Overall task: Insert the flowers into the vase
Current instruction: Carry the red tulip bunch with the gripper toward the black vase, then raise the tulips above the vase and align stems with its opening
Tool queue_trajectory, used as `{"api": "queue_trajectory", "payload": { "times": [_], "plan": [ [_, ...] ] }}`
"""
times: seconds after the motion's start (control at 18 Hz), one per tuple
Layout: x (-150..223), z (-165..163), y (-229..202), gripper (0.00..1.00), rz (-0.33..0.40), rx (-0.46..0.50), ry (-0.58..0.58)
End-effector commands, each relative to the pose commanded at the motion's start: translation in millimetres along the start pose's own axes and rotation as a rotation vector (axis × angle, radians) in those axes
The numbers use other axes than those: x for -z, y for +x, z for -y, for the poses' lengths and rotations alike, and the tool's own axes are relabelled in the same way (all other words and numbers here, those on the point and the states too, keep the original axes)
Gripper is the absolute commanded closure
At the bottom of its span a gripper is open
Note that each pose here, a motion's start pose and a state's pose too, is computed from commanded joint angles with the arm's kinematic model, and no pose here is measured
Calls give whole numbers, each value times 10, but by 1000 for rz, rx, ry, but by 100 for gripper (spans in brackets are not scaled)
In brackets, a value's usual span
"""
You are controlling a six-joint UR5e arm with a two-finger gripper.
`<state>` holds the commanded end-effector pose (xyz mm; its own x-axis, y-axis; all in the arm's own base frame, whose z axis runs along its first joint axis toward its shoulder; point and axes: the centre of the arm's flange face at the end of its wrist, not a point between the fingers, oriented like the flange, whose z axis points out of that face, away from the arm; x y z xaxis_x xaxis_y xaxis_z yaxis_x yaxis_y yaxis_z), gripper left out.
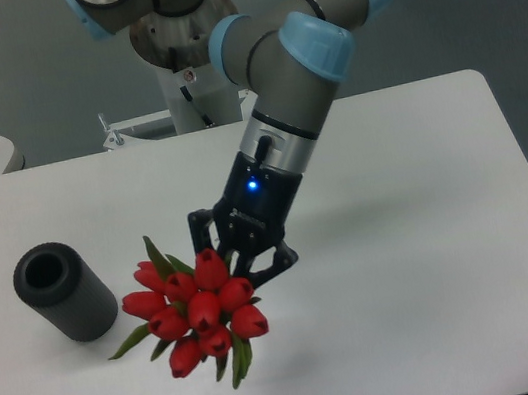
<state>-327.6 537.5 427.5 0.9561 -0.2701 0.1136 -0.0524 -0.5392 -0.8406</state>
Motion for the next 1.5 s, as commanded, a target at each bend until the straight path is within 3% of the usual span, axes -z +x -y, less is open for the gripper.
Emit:
{"api": "queue_trajectory", "payload": {
  "times": [0.72, 1.28, 1.5],
  "plan": [
    [-49, 244, 424, 89, -241, -41, 248],
    [99, 478, 1035, 89, -302, -106, 303],
    [-7, 334, 1363, 89, -356, -172, 333]
  ]
}}
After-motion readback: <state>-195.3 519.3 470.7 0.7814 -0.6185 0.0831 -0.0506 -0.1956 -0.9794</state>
